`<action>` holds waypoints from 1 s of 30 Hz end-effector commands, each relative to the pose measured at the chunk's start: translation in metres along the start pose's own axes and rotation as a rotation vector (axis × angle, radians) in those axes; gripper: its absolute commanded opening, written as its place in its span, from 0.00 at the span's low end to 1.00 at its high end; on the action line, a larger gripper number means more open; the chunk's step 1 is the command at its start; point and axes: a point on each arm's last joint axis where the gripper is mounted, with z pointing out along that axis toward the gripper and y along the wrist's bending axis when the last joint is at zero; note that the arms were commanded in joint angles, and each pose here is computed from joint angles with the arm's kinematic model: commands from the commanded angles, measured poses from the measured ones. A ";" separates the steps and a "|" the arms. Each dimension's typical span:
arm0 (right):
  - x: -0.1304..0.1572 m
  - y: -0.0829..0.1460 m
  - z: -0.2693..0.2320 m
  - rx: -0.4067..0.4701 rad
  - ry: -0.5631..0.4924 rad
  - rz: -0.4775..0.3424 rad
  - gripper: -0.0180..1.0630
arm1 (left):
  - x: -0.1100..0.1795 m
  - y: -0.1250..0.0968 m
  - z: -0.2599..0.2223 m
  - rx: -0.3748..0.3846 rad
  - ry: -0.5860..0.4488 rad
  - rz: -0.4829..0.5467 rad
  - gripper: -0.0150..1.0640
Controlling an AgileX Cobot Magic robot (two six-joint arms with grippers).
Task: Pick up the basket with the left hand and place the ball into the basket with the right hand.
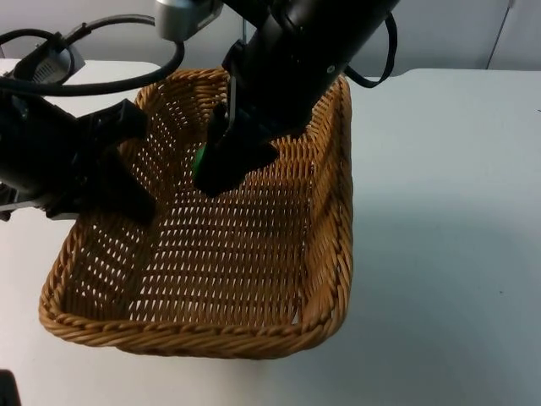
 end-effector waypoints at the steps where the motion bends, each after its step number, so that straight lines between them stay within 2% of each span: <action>1: -0.002 0.002 0.000 0.009 -0.012 -0.003 0.47 | 0.000 -0.007 -0.003 0.043 -0.001 -0.011 0.01; 2: -0.002 0.002 0.000 0.011 -0.014 0.001 0.52 | 0.000 -0.007 -0.003 0.043 -0.001 -0.011 0.01; 3: -0.002 0.002 0.000 0.011 -0.014 0.001 0.52 | 0.000 -0.007 -0.003 0.043 -0.001 -0.011 0.01; 5: -0.003 0.000 0.000 0.025 -0.025 0.034 0.62 | 0.000 -0.007 -0.003 0.043 -0.001 -0.011 0.01; 12: -0.003 0.000 0.000 0.025 -0.022 0.050 0.62 | 0.000 -0.007 -0.003 0.042 0.000 -0.006 0.01; 16: -0.001 0.004 -0.002 -0.020 0.010 0.085 0.59 | 0.000 -0.007 -0.003 0.042 0.000 -0.006 0.01; 18: -0.003 0.009 -0.009 -0.062 0.046 0.073 0.49 | 0.000 -0.007 -0.003 0.042 0.000 -0.006 0.01; 19: -0.004 0.012 -0.017 -0.072 0.062 0.055 0.39 | 0.000 -0.007 -0.003 0.043 -0.001 -0.008 0.01; 20: -0.004 0.012 -0.017 -0.072 0.062 0.055 0.39 | 0.000 -0.007 -0.003 0.043 -0.001 -0.008 0.01; 23: -0.009 0.017 -0.039 -0.045 0.057 0.017 0.13 | 0.000 -0.007 -0.003 0.043 -0.001 -0.008 0.01; 24: -0.009 0.017 -0.039 -0.045 0.057 0.017 0.13 | 0.000 -0.007 -0.003 0.043 -0.001 -0.008 0.01; 25: -0.011 0.018 -0.048 -0.024 0.052 0.006 0.04 | 0.000 -0.007 -0.003 0.043 -0.001 -0.008 0.01; 26: -0.013 0.021 -0.062 0.007 0.044 -0.004 0.01 | 0.000 -0.007 -0.003 0.043 -0.001 -0.008 0.01; 30: -0.015 0.025 -0.090 0.111 0.040 0.019 0.01 | 0.000 -0.007 -0.003 0.043 -0.001 -0.008 0.01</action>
